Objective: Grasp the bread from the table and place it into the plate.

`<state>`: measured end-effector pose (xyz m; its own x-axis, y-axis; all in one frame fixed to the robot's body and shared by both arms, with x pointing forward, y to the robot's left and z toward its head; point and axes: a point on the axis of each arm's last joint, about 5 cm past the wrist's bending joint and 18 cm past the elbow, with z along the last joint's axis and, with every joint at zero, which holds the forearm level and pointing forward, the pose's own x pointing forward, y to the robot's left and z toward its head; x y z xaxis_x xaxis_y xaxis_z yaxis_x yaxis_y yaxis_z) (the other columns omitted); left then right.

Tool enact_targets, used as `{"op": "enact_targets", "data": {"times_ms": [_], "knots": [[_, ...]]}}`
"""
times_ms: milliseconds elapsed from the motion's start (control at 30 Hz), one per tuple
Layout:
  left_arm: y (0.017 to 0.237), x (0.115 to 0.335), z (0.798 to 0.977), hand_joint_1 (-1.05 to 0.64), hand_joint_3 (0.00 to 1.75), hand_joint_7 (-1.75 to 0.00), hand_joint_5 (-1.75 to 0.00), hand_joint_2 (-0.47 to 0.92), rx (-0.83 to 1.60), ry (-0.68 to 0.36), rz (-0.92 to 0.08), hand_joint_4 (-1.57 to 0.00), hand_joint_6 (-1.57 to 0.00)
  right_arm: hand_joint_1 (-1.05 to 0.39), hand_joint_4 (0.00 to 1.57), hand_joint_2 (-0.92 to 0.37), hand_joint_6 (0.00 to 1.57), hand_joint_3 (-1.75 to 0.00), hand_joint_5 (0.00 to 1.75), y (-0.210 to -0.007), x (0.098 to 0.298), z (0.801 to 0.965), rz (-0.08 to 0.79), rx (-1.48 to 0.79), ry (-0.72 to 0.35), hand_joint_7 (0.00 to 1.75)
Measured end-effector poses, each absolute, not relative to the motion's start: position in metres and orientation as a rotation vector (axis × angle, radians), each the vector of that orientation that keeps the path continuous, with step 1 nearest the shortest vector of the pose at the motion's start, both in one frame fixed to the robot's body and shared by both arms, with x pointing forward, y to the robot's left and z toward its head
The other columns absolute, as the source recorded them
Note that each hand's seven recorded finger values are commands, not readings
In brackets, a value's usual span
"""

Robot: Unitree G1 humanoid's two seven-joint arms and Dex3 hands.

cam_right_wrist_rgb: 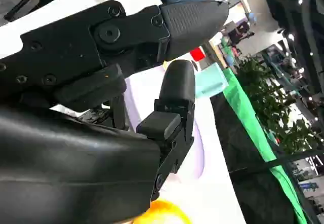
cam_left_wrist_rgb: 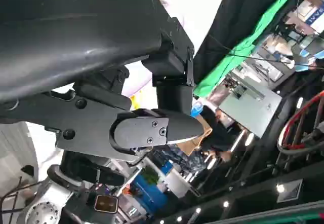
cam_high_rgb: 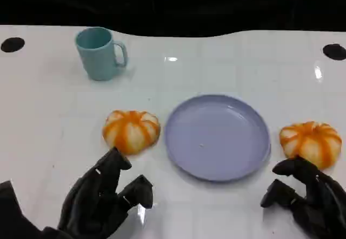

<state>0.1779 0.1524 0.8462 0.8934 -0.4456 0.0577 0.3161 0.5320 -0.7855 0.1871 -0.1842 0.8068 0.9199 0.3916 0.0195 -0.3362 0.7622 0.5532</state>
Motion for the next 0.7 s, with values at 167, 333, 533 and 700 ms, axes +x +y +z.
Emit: {"op": "enact_targets", "data": {"times_ms": [167,333,533,700], "knots": [[0.1524,0.1779,0.8462,-0.55,0.30,-1.68,-1.75,0.92,-0.902,0.157,-0.456,-0.77,-0.59,-0.51,0.69,-0.92,0.69,-0.21,1.44,-0.1842,0.1878,0.8066,0.401,0.586,0.098,1.01],[0.1521,0.1780,0.8463,-0.55,0.31,-1.69,-1.75,0.92,-0.902,0.157,-0.458,-0.77,-0.59,-0.50,0.69,-0.92,0.68,-0.21,1.45,-0.1837,0.1884,0.8074,0.398,0.577,0.102,1.02],[0.1521,0.1780,0.8463,-0.56,0.32,-1.69,-1.75,0.92,-0.901,0.157,-0.458,-0.77,-0.60,-0.50,0.69,-0.92,0.68,-0.21,1.45,-0.1836,0.1884,0.8077,0.396,0.577,0.103,1.03],[0.1522,0.1781,0.8464,-0.56,0.30,-1.68,-1.75,0.92,-0.902,0.156,-0.458,-0.78,-0.60,-0.50,0.70,-0.92,0.68,-0.21,1.45,-0.1835,0.1885,0.8078,0.395,0.578,0.105,1.04]]}}
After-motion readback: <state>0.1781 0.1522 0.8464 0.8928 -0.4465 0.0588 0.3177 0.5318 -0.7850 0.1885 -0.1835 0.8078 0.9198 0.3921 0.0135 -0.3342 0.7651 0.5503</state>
